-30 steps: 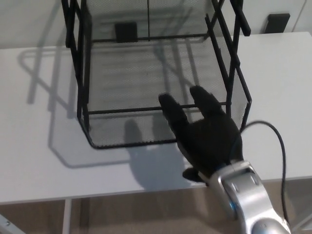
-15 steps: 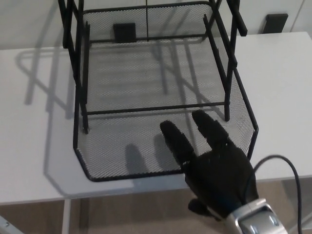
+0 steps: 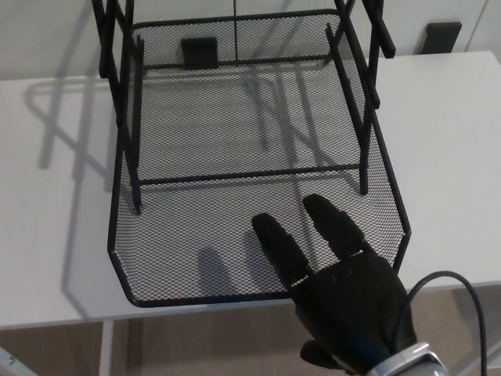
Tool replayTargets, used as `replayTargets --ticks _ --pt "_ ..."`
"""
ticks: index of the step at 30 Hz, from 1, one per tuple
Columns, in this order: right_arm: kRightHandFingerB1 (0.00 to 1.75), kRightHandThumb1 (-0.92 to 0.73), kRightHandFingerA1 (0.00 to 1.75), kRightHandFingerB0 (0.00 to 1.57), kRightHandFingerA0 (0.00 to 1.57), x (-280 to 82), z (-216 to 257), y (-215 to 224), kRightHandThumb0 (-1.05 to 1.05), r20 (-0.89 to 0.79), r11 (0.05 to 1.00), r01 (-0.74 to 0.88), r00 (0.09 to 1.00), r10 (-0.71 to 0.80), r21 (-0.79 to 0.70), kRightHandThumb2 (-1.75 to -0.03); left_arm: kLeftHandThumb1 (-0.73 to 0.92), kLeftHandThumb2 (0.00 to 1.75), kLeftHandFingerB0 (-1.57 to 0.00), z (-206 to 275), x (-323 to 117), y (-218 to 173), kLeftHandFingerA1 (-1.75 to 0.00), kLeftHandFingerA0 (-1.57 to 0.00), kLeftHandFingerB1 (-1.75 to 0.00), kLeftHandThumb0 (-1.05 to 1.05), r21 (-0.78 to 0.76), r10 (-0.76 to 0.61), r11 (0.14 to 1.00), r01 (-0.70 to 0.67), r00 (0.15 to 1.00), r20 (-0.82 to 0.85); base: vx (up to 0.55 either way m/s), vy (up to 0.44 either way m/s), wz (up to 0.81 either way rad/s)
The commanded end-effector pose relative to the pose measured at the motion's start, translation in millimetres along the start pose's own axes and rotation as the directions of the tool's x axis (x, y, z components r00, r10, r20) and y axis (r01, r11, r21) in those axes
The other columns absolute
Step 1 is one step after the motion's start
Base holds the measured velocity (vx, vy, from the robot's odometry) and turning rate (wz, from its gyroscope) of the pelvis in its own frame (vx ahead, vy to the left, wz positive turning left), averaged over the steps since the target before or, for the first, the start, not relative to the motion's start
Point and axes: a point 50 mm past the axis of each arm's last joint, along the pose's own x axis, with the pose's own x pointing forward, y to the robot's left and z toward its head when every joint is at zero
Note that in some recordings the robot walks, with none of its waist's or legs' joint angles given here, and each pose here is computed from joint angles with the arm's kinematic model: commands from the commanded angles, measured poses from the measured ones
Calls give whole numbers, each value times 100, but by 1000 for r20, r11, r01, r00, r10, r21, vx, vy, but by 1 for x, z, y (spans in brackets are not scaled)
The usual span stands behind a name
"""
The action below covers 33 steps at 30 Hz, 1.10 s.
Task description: The robot walks towards a file tray kept in the middle of a desk and uses its right hand to grab a tray and pulls it out towards itself
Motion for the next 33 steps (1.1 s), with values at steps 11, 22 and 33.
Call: replayTargets --ticks 11,22,33 --pt "32 -51 35 4 0 -48 11 -87 -86 304 961 -51 952 -36 273 -57 60 58 -50 7 1 7 -43 -53 -40 -28 33 2 999 -2 1000 17 0 0 0" --pt "29 -45 27 11 9 -85 3 -102 -79 518 942 -37 842 -150 333 -85 62 58 -52 6 -3 5 -42 -55 -40 -29 50 7 999 -7 1000 -1 0 0 0" --pt "36 -46 45 34 26 -147 -55 -155 -47 550 841 91 718 -427 533 -54 58 57 -55 9 5 10 -43 -58 -41 -27 18 36 999 -36 999 8 0 0 0"
